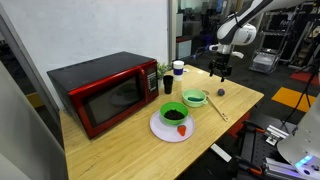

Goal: Pour the contents in the green pot into the green bowl, place the zucchini and purple grapes inside the green pot

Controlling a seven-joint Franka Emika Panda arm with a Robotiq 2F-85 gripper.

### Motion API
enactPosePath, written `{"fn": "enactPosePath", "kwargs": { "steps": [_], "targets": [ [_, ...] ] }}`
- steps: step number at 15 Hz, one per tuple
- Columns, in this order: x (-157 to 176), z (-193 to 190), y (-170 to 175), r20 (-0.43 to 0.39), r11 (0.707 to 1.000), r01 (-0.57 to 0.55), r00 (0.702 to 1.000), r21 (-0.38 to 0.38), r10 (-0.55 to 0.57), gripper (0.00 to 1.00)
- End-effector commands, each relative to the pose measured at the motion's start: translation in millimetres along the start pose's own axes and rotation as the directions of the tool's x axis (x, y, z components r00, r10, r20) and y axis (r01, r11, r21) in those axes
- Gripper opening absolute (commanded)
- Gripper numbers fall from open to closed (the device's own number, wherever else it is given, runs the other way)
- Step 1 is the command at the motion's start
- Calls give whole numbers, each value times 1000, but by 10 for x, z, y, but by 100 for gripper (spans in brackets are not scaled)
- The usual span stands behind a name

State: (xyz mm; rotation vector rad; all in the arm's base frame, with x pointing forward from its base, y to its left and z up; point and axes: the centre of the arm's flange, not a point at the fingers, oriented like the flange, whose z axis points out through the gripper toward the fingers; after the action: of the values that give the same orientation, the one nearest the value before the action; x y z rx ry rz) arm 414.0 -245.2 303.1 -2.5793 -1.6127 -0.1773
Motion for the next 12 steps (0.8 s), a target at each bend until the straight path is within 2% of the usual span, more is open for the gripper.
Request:
{"fn": "enactPosePath", "kwargs": {
  "steps": [1, 7, 12],
  "targets": [
    [-225, 95, -115, -31, 993, 119, 992, -1, -119, 100],
    [-581, 163, -110, -1, 954, 297, 955, -34, -297, 100],
    [-783, 418, -154, 27, 924, 377, 926, -62, -376, 100]
  ]
}}
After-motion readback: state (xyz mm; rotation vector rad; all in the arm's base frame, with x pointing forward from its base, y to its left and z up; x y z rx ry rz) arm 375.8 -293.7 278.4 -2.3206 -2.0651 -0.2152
